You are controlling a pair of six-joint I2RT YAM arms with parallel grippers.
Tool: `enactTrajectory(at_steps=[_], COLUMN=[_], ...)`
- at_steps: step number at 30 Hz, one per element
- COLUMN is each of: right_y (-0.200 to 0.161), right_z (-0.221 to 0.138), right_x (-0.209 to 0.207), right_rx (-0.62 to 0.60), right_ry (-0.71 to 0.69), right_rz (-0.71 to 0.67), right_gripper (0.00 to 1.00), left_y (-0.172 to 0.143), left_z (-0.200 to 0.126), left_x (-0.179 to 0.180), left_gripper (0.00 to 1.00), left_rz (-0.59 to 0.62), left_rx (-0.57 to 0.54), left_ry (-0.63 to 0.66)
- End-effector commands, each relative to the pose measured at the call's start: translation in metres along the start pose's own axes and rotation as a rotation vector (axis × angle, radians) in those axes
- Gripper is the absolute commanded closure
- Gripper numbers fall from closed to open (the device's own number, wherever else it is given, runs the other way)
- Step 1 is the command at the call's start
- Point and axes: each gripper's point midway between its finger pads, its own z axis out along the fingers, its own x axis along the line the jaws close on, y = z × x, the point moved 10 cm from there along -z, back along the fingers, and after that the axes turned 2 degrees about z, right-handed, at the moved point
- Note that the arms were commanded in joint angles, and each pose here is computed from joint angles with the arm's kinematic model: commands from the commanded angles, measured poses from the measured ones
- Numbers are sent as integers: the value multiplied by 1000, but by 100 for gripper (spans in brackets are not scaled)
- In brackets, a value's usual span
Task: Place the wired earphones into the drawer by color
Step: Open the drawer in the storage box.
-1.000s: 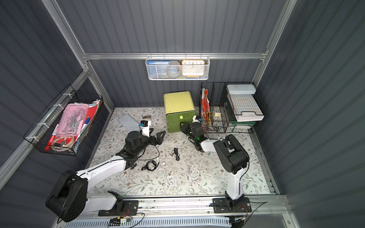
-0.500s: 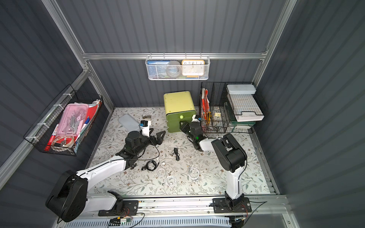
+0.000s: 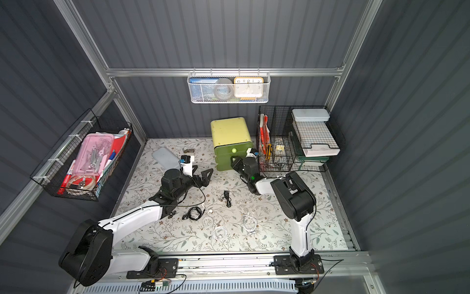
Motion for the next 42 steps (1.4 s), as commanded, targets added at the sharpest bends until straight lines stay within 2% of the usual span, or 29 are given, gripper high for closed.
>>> enactTrajectory(at_steps=[1, 29, 34, 42], right_y=[3, 2, 1, 0], right_z=[5, -5, -5, -4], right_x=[3, 10, 11, 12], right_rx=[-28, -45, -43, -39], right_ry=[15, -14, -12, -12], right_rz=[4, -17, -15, -13], right_gripper=[64, 72, 72, 72], left_y=[1, 3, 18, 40], left_z=[-3, -2, 17, 58], left_x=[-1, 0, 0, 3], left_gripper=[1, 1, 1, 1], left_rz=[-6, 11, 41, 23], left_rx=[-7, -14, -4, 16], left_ry=[5, 19, 27, 48])
